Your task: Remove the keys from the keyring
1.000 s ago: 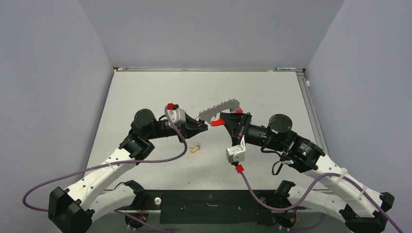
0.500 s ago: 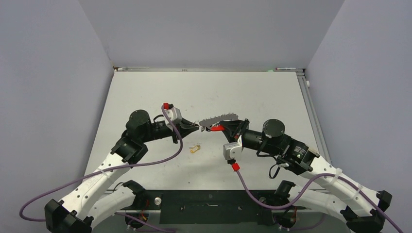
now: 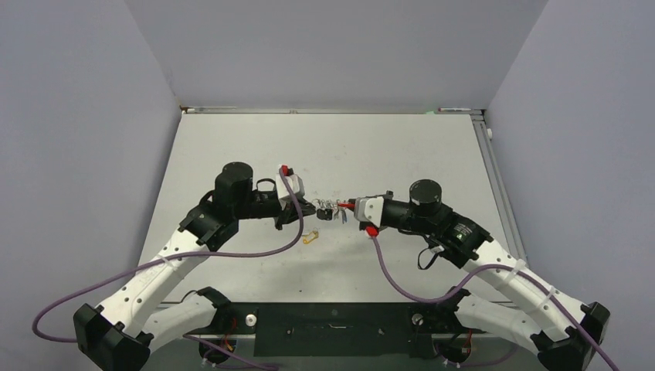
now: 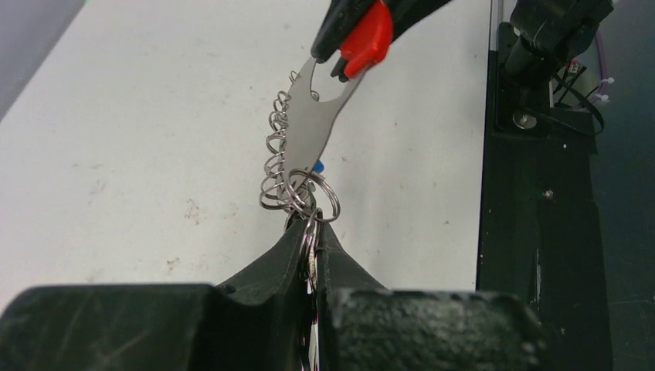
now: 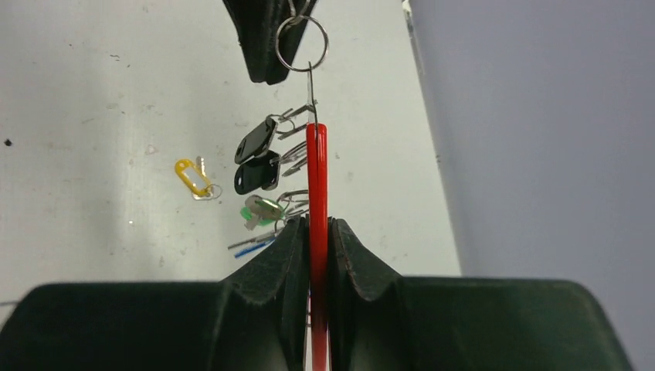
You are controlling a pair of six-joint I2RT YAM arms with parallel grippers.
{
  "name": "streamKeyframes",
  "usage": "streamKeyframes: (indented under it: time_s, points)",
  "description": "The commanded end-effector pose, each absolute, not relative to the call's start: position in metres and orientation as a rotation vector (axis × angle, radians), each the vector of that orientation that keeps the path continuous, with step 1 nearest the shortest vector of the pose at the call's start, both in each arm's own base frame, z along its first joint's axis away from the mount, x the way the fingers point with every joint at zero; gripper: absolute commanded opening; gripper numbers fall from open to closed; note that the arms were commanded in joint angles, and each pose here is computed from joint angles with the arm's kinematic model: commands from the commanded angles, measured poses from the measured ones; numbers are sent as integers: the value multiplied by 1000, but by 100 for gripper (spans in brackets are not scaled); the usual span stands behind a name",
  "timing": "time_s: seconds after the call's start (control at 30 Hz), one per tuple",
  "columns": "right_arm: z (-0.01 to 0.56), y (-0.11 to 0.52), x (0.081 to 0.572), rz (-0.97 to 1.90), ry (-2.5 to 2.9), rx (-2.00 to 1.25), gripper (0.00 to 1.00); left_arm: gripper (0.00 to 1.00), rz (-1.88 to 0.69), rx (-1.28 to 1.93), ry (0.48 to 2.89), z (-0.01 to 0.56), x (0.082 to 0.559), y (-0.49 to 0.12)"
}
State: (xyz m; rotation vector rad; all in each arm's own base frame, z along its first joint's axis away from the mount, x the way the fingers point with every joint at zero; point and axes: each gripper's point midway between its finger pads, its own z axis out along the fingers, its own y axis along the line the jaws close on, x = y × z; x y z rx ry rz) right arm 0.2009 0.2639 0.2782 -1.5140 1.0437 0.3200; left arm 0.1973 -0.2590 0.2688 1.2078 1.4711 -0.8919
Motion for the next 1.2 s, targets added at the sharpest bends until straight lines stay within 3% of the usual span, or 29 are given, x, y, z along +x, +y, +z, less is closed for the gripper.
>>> streamKeyframes:
  time_s: [0.0,0.5,0.6,0.67,1.17]
  points:
    - [267,252,230,512,1266,-1335,5,0,-906,1298,1521,264,186,-257]
    - [214,267,217,931,1429,-1307,19,0,-1116,1137,1936,227,188,-270]
    - [214,267,213,956,1426,-1307,39,0,-1130,1161,1941,227,186,-271]
    - [216,267,212,962,1425,-1301,46,0,-1111,1186,1928,227,187,-270]
    - [255,267,215,990,1433,-1156,80,0,-988,1392,1847,229,179,-256]
